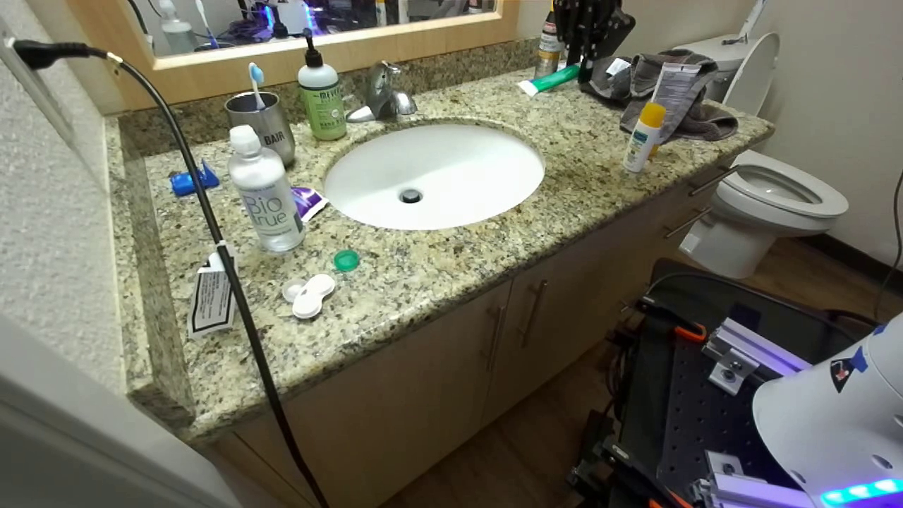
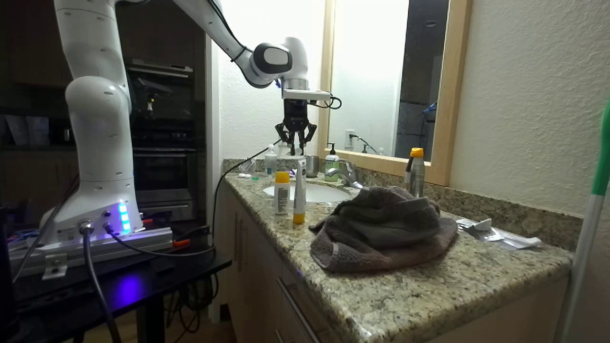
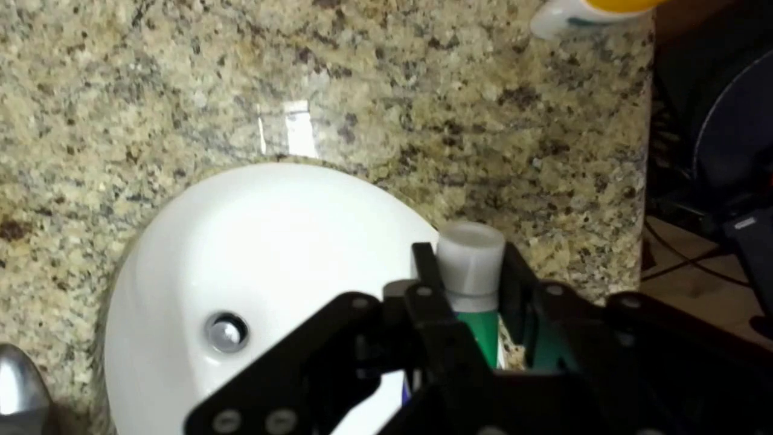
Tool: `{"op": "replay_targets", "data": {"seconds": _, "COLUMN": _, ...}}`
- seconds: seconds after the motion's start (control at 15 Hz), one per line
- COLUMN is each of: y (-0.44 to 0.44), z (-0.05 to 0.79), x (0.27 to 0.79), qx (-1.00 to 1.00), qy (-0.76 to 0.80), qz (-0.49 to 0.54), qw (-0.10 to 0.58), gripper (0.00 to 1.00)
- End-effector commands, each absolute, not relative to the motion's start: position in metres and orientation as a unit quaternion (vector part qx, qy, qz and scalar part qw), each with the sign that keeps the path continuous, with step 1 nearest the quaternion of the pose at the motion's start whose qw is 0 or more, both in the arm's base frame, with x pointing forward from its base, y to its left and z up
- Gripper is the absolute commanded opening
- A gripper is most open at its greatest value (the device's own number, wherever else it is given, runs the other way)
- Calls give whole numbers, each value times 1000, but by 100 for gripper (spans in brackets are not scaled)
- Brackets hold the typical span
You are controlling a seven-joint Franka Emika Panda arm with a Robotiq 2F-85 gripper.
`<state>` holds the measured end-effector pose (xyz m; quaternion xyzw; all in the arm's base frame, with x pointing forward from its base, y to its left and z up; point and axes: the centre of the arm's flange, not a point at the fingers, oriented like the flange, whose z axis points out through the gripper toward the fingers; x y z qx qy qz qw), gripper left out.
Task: Move the green tube to the front edge of the sink
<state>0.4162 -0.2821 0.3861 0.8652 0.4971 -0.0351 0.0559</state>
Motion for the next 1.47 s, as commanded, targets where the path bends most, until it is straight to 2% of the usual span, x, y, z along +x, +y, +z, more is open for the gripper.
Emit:
{"op": "replay_targets", "data": {"seconds": 0.0, "y": -271, "z": 386, "x": 411, "qx": 866, "qy": 497, "qz": -21, "qw": 57, "gripper": 7}}
{"op": "replay_targets", "data": {"seconds": 0.07, "y": -264, "z": 388, "x": 408, "qx": 865, "qy": 498, "qz": -16, "qw": 58, "gripper": 27}}
{"op": "replay_targets", "data": {"seconds": 0.27, "y": -266, "z": 388, "x": 409, "qx": 866, "qy": 496, "qz": -16, "qw": 57, "gripper": 27}}
{"op": "replay_targets", "data": {"seconds": 0.33, "y": -267, "z": 387, "x": 408, "qx": 866, "qy": 496, "qz": -17, "qw": 57, "gripper": 7}}
{"op": "replay_targets", "data": {"seconds": 0.53, "y": -243, "z": 352, "x": 400, "qx": 849, "qy": 523, "qz": -46, "qw": 52, "gripper": 7}}
{"op": "replay_targets", "data": {"seconds": 1.2, "y": -211, "z": 270, "x": 372, "qx": 824, "qy": 557, "qz": -81, "qw": -54, "gripper": 7}}
{"op": "replay_targets", "data": {"seconds": 1.4, "y": -217, "z": 255, "x": 366, "qx": 823, "qy": 563, "qz": -66, "qw": -31, "gripper": 7}}
